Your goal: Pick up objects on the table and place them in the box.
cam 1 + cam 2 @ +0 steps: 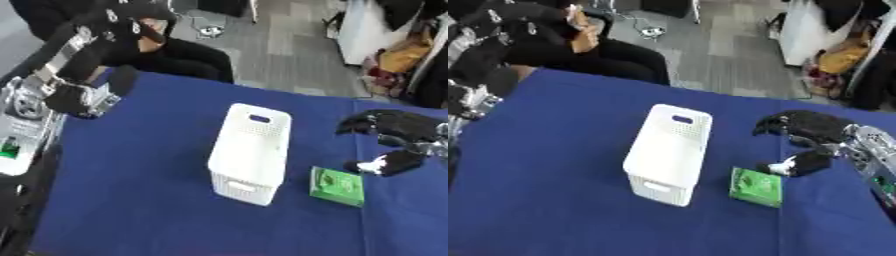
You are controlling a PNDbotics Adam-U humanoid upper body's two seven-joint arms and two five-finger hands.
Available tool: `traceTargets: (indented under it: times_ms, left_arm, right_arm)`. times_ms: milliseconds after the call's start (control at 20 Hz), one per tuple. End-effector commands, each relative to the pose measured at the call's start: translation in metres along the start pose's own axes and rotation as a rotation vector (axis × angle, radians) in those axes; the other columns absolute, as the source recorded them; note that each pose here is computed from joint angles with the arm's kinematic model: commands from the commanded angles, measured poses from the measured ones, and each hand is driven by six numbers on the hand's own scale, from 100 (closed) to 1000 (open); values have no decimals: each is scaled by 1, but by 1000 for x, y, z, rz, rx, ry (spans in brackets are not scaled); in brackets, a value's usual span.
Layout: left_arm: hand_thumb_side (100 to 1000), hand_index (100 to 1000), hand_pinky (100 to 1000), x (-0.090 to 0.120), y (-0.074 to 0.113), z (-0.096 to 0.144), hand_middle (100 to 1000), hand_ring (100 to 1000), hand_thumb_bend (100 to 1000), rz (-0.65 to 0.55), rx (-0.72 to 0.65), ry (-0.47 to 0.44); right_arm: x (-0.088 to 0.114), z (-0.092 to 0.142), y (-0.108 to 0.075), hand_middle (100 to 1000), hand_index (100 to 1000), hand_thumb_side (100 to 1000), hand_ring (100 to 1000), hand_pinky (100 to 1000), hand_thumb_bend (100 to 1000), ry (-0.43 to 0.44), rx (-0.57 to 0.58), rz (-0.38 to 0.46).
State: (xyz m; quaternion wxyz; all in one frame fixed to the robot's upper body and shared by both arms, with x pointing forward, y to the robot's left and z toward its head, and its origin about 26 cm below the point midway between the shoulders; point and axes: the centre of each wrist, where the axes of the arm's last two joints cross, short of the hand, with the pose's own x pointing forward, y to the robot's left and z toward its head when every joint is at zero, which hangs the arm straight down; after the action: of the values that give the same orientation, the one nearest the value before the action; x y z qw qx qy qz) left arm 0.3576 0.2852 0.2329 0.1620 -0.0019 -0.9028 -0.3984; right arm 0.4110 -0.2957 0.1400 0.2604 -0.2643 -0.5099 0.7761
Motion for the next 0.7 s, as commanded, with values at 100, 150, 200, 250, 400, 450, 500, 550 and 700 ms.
traceTargets:
  times_ms: [100,150,200,250,400,450,500,550,700]
  left_arm:
    - [682,928,693,4,6,-6,974,896,100,-21,-11,-21]
    - [682,928,693,4,6,-6,974,896,100,-21,-11,-21]
    - [682,928,693,4,6,-6,974,896,100,-21,-11,-22]
    - [682,928,693,4,6,-6,974,896,100,-21,-11,-22]
    - [682,928,693,4,6,-6,974,896,100,-22,-12,-21]
    - [682,928,693,4,6,-6,974,896,100,-22,-12,-21]
    - [682,928,694,4,6,-5,974,897,100,-22,-12,-21]
    - [682,928,694,4,6,-5,974,896,100,-22,-13,-21]
    - [682,928,694,4,6,-5,974,897,100,-23,-14,-22]
  right_arm:
    - [-5,0,-6,852,914,1000,844,884,461,8,13,38]
    - [-5,-1,-5,850,913,1000,842,882,469,4,12,44]
    - [-4,-1,-3,849,913,1000,842,883,461,2,12,48]
    - [-5,-1,-2,849,913,1000,842,883,461,2,12,52]
    - [-5,-2,3,848,912,1000,841,881,453,12,15,55]
    - [-6,-3,4,848,912,1000,841,882,453,14,15,56]
    - [-6,-3,5,846,912,1000,840,881,455,15,14,57]
    - [-6,-3,7,847,912,1000,841,882,455,19,16,55]
    - [-7,-4,12,849,913,1000,844,886,463,31,31,56]
